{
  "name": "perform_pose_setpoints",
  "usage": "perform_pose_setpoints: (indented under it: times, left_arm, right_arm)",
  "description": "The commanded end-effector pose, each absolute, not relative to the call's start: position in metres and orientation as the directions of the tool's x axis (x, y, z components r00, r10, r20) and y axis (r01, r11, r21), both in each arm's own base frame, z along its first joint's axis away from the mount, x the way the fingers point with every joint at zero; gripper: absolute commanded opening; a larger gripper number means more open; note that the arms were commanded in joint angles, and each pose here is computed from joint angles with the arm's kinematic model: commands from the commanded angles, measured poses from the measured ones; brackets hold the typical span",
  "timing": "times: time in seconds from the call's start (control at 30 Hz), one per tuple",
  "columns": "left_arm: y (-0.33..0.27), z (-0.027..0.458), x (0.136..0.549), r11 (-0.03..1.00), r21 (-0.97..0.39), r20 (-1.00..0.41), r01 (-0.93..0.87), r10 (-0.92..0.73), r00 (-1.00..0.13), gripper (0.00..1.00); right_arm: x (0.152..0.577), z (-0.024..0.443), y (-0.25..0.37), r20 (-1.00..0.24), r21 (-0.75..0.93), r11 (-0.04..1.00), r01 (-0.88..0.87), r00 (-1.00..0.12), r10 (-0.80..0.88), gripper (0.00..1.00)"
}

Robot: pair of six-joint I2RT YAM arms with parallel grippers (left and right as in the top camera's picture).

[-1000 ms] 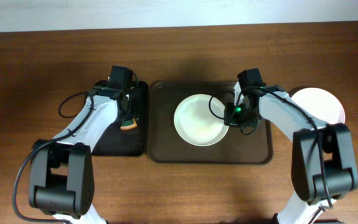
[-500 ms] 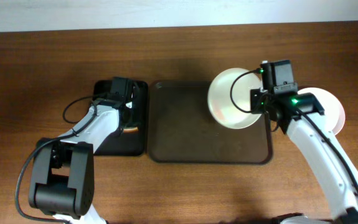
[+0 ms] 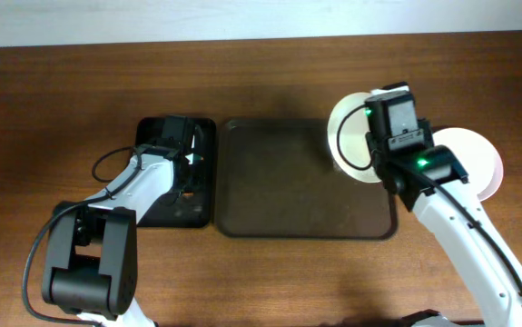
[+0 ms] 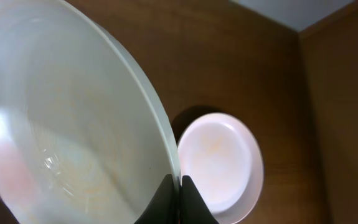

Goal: Clean dirty plates on tray and stack at the side

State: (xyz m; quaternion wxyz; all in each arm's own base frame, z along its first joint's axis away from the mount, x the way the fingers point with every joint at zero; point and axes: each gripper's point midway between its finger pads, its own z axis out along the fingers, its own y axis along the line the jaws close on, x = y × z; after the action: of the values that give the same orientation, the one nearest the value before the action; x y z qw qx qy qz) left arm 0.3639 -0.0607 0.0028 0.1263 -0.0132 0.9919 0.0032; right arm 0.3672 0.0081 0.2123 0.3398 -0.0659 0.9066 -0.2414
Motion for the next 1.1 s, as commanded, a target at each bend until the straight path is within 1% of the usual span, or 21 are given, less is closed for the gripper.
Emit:
perform_pose_setpoints:
  times: [0.0,0.03,0.07,0.1,0.13,0.17,0.23,0.27,0.3,0.33,0.37,0.4,0.5,0.53,0.57,0.6,0.67,0.73,0.77,0.9,1.07]
  left_arm:
    - [-0.060,0.001,0.361,1.000,-0.006,-0.240,-0.025,-0.026,-0.970,0.00]
    - [-0.060,0.001,0.360,1.000,-0.006,-0.240,-0.025,-0.026,-0.970,0.00]
    - [-0.060,0.001,0.360,1.000,-0.006,-0.240,-0.025,-0.026,-0.970,0.05]
    - [-0.060,0.001,0.360,1.000,-0.006,-0.240,-0.025,-0.026,-0.970,0.38]
    - [-0.060,0.001,0.360,1.000,-0.006,-0.240,-0.025,-0.026,-0.970,0.57]
    - [-0.060,0.001,0.361,1.000,-0.006,-0.242,-0.025,-0.026,-0.970,0.52]
    - [-0.060,0.003,0.364,1.000,-0.005,-0.255,-0.025,-0.026,-0.967,0.29]
    - [-0.061,0.005,0.368,1.000,-0.008,-0.266,-0.026,-0.027,-0.964,0.29]
    - [-0.061,0.007,0.370,1.000,-0.010,-0.274,-0.026,-0.027,-0.961,0.45]
    - [-0.062,0.007,0.371,1.000,-0.011,-0.279,-0.025,-0.028,-0.960,0.51]
    - [-0.062,0.008,0.372,1.000,-0.012,-0.281,-0.025,-0.028,-0.959,0.46]
    - [-0.062,0.008,0.372,1.000,-0.012,-0.281,-0.025,-0.028,-0.959,0.02]
    - [-0.062,0.009,0.373,1.000,-0.011,-0.283,-0.025,-0.027,-0.959,0.00]
    - [-0.062,0.010,0.374,1.000,-0.012,-0.287,-0.025,-0.028,-0.957,0.03]
    - [-0.063,0.015,0.378,1.000,-0.016,-0.302,-0.025,-0.028,-0.953,0.33]
    - [-0.063,0.020,0.382,1.000,-0.018,-0.316,-0.025,-0.029,-0.948,0.39]
    - [-0.063,0.032,0.395,0.999,-0.010,-0.359,-0.031,-0.032,-0.933,0.64]
    - [-0.062,0.040,0.408,0.999,-0.003,-0.407,-0.038,-0.036,-0.913,0.78]
    - [-0.063,0.042,0.412,0.999,-0.008,-0.423,-0.037,-0.037,-0.906,0.81]
    - [-0.064,0.044,0.420,0.999,-0.017,-0.456,-0.037,-0.040,-0.889,0.82]
    - [-0.066,0.032,0.420,0.999,-0.024,-0.434,-0.032,-0.039,-0.900,0.82]
  right_arm:
    - [0.365,0.235,0.009,-0.613,-0.534,0.841,0.089,-0.726,-0.312,0.04]
    - [0.365,0.235,0.011,-0.613,-0.533,0.842,0.085,-0.725,-0.315,0.04]
    - [0.365,0.235,0.011,-0.613,-0.533,0.842,0.084,-0.724,-0.316,0.04]
    - [0.365,0.235,0.011,-0.616,-0.530,0.844,0.087,-0.724,-0.312,0.04]
    - [0.365,0.235,0.011,-0.616,-0.529,0.844,0.089,-0.724,-0.310,0.04]
    - [0.365,0.235,0.011,-0.616,-0.529,0.844,0.089,-0.724,-0.310,0.04]
    - [0.365,0.235,0.011,-0.616,-0.529,0.844,0.089,-0.724,-0.310,0.04]
    - [0.365,0.235,0.011,-0.617,-0.529,0.844,0.089,-0.724,-0.310,0.04]
    - [0.365,0.235,0.011,-0.617,-0.529,0.844,0.089,-0.724,-0.310,0.04]
    - [0.365,0.235,0.011,-0.617,-0.529,0.844,0.089,-0.723,-0.310,0.04]
    - [0.365,0.235,0.011,-0.617,-0.529,0.844,0.089,-0.724,-0.310,0.04]
    - [0.365,0.235,0.011,-0.617,-0.529,0.844,0.089,-0.724,-0.310,0.04]
    - [0.365,0.235,0.011,-0.617,-0.529,0.844,0.089,-0.724,-0.310,0.04]
    - [0.365,0.235,0.011,-0.617,-0.529,0.844,0.089,-0.724,-0.310,0.04]
    - [0.365,0.235,0.011,-0.617,-0.529,0.844,0.089,-0.724,-0.310,0.04]
    - [0.365,0.235,0.011,-0.617,-0.529,0.844,0.089,-0.724,-0.310,0.04]
    - [0.365,0.235,0.011,-0.617,-0.529,0.844,0.090,-0.724,-0.309,0.04]
    - [0.365,0.235,0.011,-0.616,-0.529,0.844,0.090,-0.724,-0.309,0.04]
    - [0.365,0.235,0.011,-0.616,-0.529,0.844,0.090,-0.724,-0.309,0.04]
    - [0.365,0.235,0.011,-0.616,-0.529,0.844,0.090,-0.724,-0.309,0.04]
    - [0.365,0.235,0.011,-0.616,-0.529,0.844,0.090,-0.725,-0.309,0.04]
